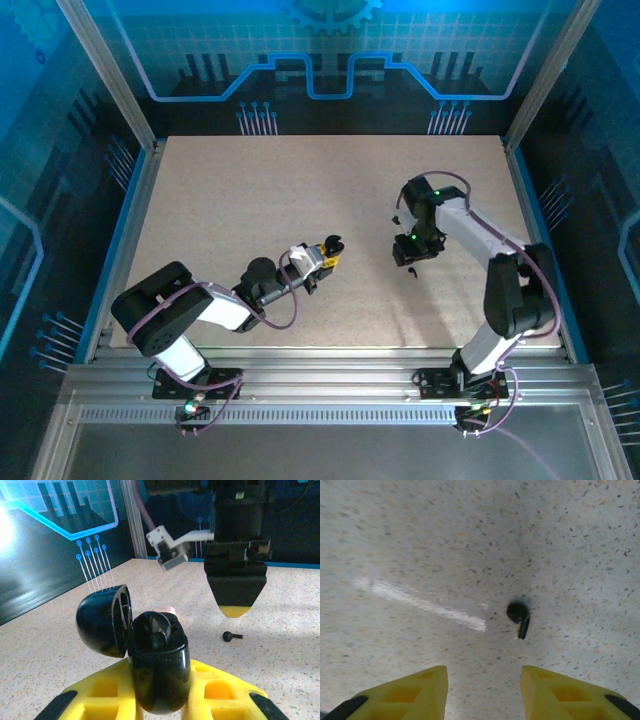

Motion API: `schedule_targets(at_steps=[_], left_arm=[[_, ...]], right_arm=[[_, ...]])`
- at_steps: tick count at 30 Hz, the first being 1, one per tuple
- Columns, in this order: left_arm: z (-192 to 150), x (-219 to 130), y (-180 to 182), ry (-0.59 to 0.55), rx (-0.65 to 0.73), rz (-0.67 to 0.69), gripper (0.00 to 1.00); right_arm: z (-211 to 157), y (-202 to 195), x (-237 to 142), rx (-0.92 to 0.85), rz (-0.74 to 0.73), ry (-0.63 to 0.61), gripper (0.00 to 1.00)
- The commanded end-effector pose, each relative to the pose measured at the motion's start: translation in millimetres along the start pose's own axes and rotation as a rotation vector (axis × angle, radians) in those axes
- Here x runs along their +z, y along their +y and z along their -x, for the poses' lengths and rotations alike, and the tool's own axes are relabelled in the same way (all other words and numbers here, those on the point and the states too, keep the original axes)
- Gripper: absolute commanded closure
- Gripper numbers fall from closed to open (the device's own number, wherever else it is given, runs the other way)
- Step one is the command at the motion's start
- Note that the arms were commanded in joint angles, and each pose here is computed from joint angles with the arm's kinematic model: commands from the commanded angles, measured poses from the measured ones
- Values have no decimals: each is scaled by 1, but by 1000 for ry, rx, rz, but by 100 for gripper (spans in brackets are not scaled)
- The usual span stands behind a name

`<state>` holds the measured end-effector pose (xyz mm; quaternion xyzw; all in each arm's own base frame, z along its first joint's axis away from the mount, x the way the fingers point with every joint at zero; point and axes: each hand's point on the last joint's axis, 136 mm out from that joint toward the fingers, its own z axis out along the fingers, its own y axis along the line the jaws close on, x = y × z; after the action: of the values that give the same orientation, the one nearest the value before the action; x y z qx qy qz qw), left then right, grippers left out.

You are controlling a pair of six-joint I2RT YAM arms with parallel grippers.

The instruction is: Insert wireless bluetooth earbuds into charging case

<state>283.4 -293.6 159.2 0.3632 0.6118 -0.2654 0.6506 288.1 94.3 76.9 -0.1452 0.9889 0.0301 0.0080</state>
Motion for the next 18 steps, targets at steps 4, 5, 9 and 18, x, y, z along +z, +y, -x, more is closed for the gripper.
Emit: schedule_targets(at_steps=[4, 5, 9, 18], left_arm=[[5, -2, 4, -7, 28, 20, 88], [5, -2, 4, -4, 29, 21, 88], [4, 0, 4, 2, 30, 19, 88], [2, 1, 4, 9, 27, 18, 88]], right_arm=[[1, -25, 20, -55, -87, 114, 59], [2, -24, 24, -58, -83, 124, 59], [6, -26, 35, -57, -84, 146, 59], [4, -22, 46, -60, -55, 185, 61]])
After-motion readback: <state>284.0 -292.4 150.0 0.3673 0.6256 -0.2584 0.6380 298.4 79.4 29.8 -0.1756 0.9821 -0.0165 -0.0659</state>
